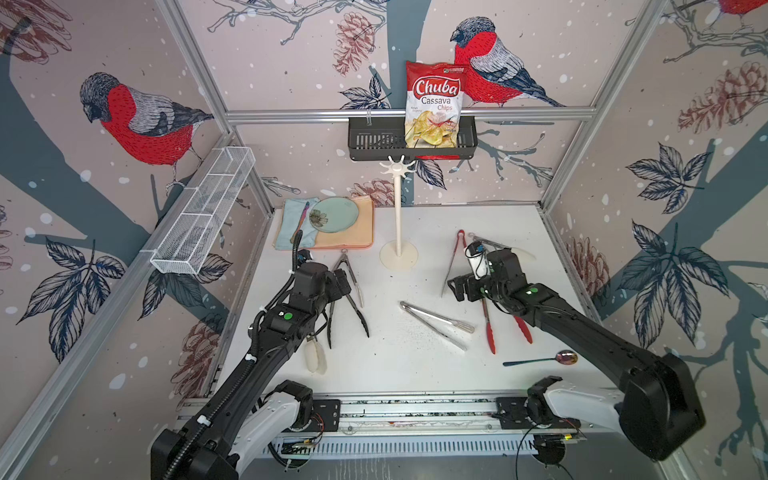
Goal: Hang food tongs on kitchen utensil racks
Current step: Pick up the food tongs from the center of the board.
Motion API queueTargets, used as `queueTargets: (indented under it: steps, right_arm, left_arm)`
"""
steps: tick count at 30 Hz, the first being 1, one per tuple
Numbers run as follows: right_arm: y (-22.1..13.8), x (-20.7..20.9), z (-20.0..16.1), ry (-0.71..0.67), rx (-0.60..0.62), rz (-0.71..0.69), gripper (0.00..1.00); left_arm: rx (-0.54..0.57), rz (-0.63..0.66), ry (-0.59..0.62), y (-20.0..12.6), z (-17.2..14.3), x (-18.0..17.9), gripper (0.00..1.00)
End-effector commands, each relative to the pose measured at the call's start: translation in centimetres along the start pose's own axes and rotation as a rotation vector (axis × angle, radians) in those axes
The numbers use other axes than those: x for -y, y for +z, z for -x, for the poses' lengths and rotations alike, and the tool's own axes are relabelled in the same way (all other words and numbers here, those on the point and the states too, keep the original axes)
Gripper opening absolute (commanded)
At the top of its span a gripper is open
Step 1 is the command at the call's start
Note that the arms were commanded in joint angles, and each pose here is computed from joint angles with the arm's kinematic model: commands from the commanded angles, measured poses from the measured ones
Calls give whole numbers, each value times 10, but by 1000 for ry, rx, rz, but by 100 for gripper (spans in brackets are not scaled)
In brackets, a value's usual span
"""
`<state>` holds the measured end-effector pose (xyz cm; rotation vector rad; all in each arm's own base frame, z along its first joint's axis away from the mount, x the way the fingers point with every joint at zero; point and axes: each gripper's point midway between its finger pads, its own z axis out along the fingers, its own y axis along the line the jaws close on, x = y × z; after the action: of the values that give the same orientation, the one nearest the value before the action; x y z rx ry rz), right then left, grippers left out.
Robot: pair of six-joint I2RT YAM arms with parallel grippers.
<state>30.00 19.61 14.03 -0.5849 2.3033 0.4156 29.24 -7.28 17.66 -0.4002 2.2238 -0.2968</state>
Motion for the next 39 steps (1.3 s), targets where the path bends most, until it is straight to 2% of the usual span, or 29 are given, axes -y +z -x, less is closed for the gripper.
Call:
queueTargets:
  steps: [1,5,8,11,23,31,39]
  right_arm:
    - [12,-19,-18,-96,-97,47,90]
    - [27,-33,-29,-166,-140,47,77]
    - [39,-38,-41,-199,-179,63,59]
    - [48,-46,-49,-228,-213,92,47]
    - [65,-78,-67,-313,-264,165,42]
    - [73,-72,-79,-345,-299,127,31]
    - [79,-72,-79,-371,-294,113,29]
  left_arm:
    - [-30,-9,-51,1,-11,3,98]
    - [3,7,-49,-3,-5,0,98]
    - [28,-7,-45,-8,0,2,98]
    - [39,-13,-42,-13,4,3,98]
    - [56,1,-15,-20,8,-1,98]
    - [100,-7,-5,-26,13,-3,97]
    - [95,-15,5,-27,12,-2,98]
